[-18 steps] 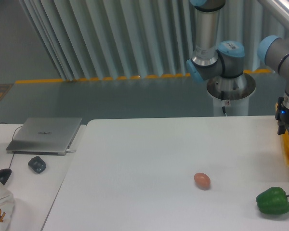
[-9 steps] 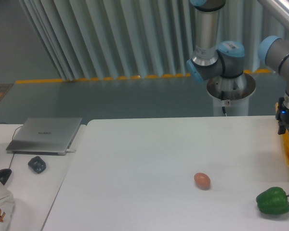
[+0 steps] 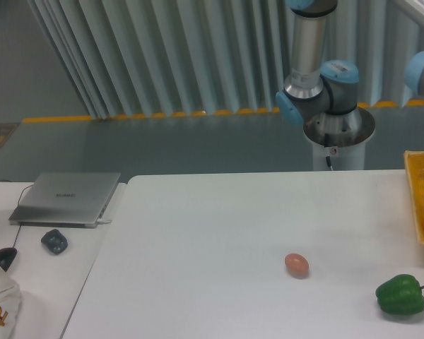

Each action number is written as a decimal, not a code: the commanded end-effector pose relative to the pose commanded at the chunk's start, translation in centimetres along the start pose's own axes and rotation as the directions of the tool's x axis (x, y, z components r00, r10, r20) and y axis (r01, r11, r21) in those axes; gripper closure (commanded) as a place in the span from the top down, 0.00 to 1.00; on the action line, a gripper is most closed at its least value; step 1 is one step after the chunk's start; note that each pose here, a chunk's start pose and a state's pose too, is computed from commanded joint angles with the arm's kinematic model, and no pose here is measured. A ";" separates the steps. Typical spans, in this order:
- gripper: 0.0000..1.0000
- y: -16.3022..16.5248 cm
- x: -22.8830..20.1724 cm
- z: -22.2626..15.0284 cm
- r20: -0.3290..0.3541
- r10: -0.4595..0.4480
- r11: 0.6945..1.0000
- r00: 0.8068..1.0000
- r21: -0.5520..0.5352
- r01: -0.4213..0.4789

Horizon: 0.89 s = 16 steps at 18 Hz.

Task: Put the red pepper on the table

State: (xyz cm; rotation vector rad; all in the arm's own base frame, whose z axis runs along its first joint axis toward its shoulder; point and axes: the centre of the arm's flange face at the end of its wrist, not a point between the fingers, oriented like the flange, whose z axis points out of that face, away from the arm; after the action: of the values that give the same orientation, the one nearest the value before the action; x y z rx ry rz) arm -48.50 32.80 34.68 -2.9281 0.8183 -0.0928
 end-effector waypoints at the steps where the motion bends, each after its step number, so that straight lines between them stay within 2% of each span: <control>1: 1.00 0.5 0.0 0.0 0.001 -0.009 1.000 1.000 0.008 0.009; 12: 1.00 0.6 -0.3 2.4 -0.066 -0.023 1.000 0.998 0.010 0.024; 16: 1.00 0.1 -0.6 2.6 -0.067 -0.030 1.000 0.997 0.008 0.030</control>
State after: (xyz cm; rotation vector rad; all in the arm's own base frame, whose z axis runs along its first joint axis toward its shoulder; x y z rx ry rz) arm -48.79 33.24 32.12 -2.9437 0.7807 -0.1980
